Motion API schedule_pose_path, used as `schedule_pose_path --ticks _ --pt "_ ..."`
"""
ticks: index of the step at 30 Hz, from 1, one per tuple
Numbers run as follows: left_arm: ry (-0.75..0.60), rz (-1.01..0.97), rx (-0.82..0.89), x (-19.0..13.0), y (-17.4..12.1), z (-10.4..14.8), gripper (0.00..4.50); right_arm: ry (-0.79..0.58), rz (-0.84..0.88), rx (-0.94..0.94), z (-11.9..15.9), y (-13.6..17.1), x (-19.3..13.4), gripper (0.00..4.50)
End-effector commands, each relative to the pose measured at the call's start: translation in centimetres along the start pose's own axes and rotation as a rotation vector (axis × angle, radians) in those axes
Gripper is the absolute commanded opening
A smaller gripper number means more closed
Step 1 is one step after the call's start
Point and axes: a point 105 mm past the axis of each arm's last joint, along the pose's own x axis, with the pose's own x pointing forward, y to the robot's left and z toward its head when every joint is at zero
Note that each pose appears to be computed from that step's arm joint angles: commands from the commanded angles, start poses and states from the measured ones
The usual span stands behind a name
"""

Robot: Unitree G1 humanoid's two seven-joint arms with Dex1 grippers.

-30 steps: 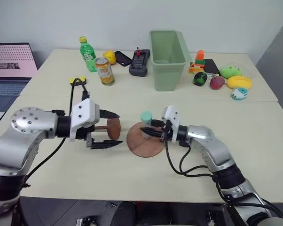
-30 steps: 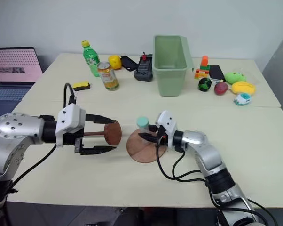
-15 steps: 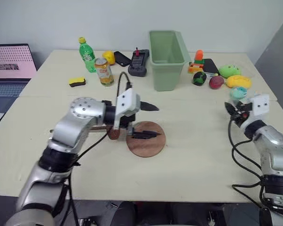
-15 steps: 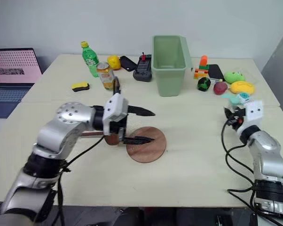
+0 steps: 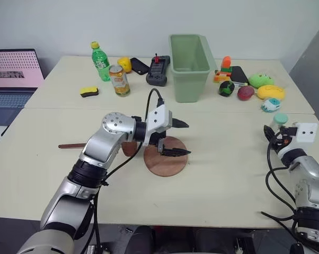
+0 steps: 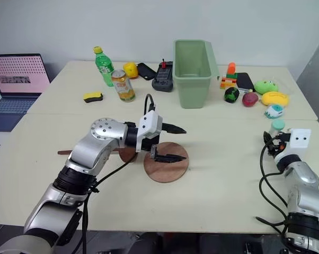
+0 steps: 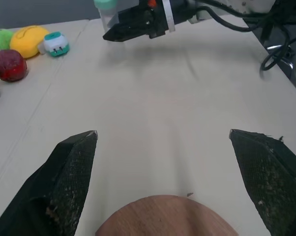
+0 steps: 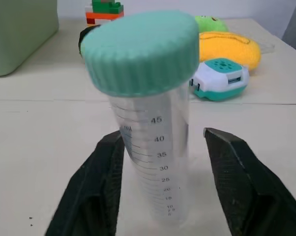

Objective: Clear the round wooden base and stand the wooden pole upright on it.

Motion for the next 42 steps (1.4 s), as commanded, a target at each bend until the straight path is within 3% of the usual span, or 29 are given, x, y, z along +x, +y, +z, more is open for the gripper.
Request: schedule_pose_path --ticks 1,5,7,11,14,16,18,22,29,35,42 --pt "-0.042 -0.012 0.041 0.2 -0.1 1.0 4.5 -0.065 -0.035 0.03 1.7 -0.7 -0.6 3.62" --pt "-0.052 -0.019 0.044 0.2 -0.2 1.1 4.5 -0.112 -0.068 0.049 2.9 -1.2 -1.1 4.45" --pt "-0.058 -0.018 0.047 0.1 -0.2 1.2 4.5 -0.161 -0.072 0.044 4.3 -1.3 -1.5 4.45" --pt "-0.102 0.036 0.061 -0.9 0.6 2.3 4.5 -0.332 0.001 -0.084 10.8 0.6 -2.6 4.45" --pt "-0.132 0.116 0.069 -2.3 1.7 3.5 4.5 -0.365 0.085 -0.175 13.2 2.3 -3.1 4.45" --pt "-0.123 0.168 0.069 -4.2 2.2 4.0 4.5 -0.346 0.237 -0.233 14.0 4.8 -3.6 4.45" --pt "-0.087 0.201 0.065 -6.3 2.3 4.1 4.5 -0.298 0.41 -0.278 13.9 7.5 -4.4 4.45" --pt "0.149 0.286 0.052 -12.8 2.1 2.7 4.5 -0.153 0.82 -0.366 12.4 13.4 -7.2 4.45" --pt "0.547 0.288 0.045 -19.4 0.2 -1.6 4.5 -0.036 1.226 -0.356 10.8 19.3 -10.4 4.45" --pt "0.703 0.221 0.067 -20.1 -0.5 -4.6 4.5 0.094 1.352 -0.384 9.0 21.3 -11.1 4.45" --pt "0.802 0.144 0.121 -18.4 1.1 -6.6 4.5 0.125 1.377 -0.363 8.8 22.3 -11.5 4.45"
